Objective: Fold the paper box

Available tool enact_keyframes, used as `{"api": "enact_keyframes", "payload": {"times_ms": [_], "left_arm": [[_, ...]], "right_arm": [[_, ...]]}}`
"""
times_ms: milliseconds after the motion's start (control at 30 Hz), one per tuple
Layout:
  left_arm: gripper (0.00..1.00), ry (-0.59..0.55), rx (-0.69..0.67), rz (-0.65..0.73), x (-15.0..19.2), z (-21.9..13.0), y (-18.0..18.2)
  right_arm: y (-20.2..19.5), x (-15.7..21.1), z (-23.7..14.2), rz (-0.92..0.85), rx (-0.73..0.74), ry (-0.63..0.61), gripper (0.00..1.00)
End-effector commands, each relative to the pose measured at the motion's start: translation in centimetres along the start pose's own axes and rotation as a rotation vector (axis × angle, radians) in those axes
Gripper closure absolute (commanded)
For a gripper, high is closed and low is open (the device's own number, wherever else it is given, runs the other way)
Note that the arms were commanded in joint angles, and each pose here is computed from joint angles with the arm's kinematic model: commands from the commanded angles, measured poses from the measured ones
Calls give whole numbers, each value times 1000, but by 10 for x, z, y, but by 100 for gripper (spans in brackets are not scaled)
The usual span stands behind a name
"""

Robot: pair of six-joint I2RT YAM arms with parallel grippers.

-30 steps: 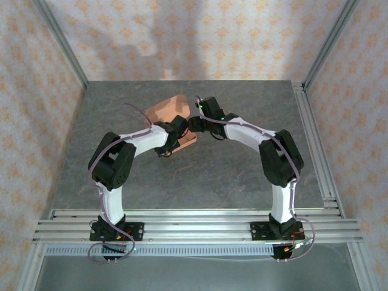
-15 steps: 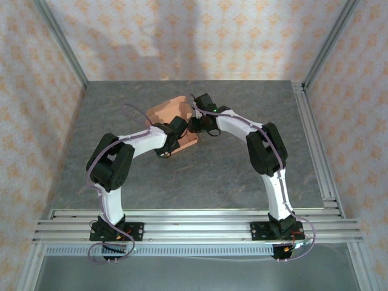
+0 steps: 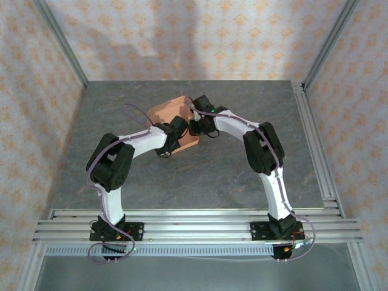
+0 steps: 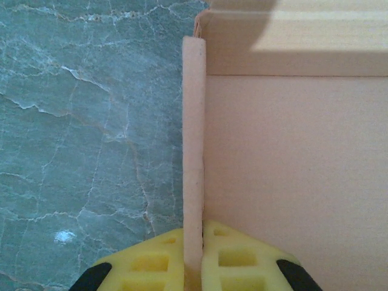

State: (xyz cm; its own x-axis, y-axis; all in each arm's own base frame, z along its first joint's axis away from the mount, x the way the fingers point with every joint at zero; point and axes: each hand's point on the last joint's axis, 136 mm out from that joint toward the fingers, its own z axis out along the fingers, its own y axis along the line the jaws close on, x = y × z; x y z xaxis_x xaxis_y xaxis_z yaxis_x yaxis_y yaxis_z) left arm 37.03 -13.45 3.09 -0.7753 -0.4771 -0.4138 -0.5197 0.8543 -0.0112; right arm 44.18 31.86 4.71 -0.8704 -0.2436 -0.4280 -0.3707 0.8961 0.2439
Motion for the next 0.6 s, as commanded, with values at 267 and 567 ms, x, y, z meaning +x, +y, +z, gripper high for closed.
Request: {"api": "enact_keyframes", "payload": {"times_ms": [267,567], "left_arm": [[88,18,-10,14,3,-3,7],[81,-8,28,-10,-2,-15,6]], "right_arm": [[-15,8,7,-113,225,32,83],[-22,3,4,-122,307,11,93]]}}
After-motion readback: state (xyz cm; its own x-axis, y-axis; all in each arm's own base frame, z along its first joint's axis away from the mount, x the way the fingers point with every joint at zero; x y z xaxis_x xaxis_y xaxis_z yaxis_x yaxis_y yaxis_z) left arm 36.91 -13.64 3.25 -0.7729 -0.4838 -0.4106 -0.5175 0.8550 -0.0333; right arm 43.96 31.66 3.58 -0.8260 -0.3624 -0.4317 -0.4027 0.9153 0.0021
